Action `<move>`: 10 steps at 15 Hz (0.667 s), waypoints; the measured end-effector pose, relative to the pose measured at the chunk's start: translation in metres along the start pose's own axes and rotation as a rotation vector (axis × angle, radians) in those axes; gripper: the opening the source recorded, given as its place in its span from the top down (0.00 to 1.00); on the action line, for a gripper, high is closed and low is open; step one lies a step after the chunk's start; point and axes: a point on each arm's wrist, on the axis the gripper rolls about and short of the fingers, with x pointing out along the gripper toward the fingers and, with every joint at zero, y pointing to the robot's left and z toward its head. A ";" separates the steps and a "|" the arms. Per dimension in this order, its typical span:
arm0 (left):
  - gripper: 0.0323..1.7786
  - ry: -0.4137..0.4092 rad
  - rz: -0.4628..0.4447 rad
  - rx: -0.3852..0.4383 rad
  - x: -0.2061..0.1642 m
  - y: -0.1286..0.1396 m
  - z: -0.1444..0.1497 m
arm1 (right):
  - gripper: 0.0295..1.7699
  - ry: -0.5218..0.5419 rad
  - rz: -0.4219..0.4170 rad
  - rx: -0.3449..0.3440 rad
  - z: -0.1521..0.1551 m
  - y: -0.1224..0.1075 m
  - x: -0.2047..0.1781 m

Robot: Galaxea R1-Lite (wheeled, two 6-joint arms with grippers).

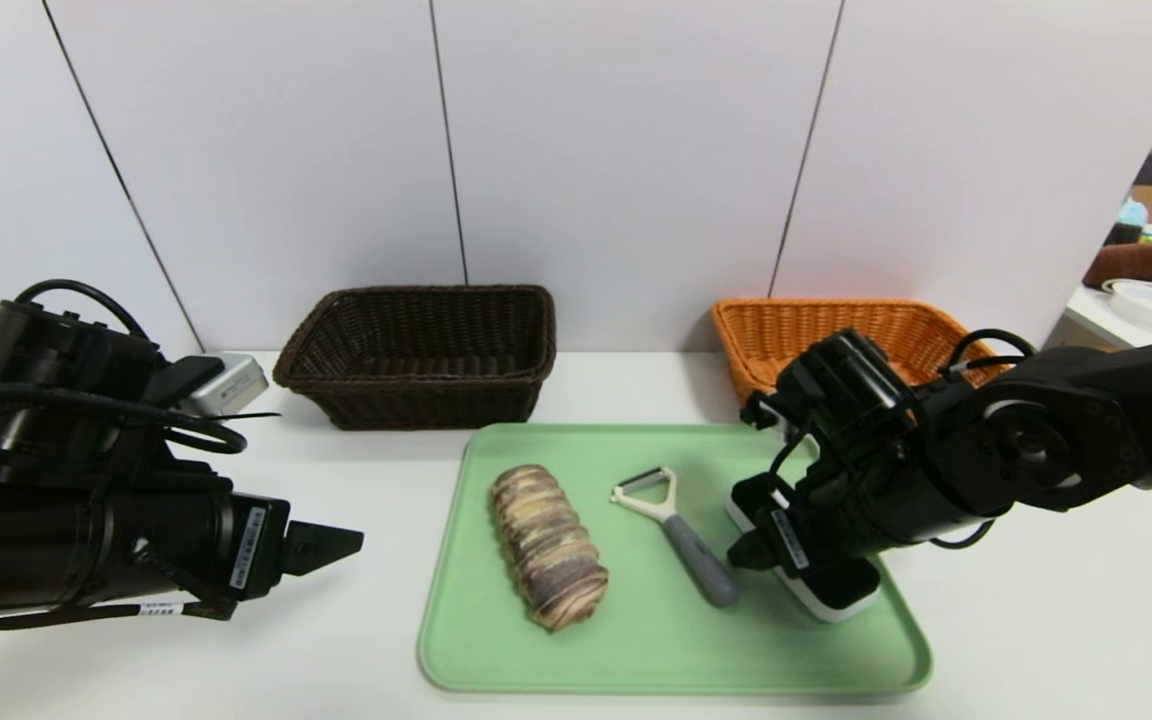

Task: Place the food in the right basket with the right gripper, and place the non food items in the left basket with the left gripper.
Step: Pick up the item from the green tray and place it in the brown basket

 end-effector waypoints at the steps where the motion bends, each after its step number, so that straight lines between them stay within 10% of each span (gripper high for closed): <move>1: 0.05 0.000 0.000 0.000 0.000 0.000 0.000 | 0.04 0.001 -0.001 0.000 0.000 0.000 0.000; 5: 0.05 0.001 -0.001 -0.001 0.000 0.000 0.000 | 0.39 -0.006 -0.076 -0.007 -0.001 0.001 0.000; 10: 0.05 0.001 -0.001 0.000 0.000 0.000 0.000 | 0.46 -0.005 -0.068 -0.002 -0.002 0.001 -0.003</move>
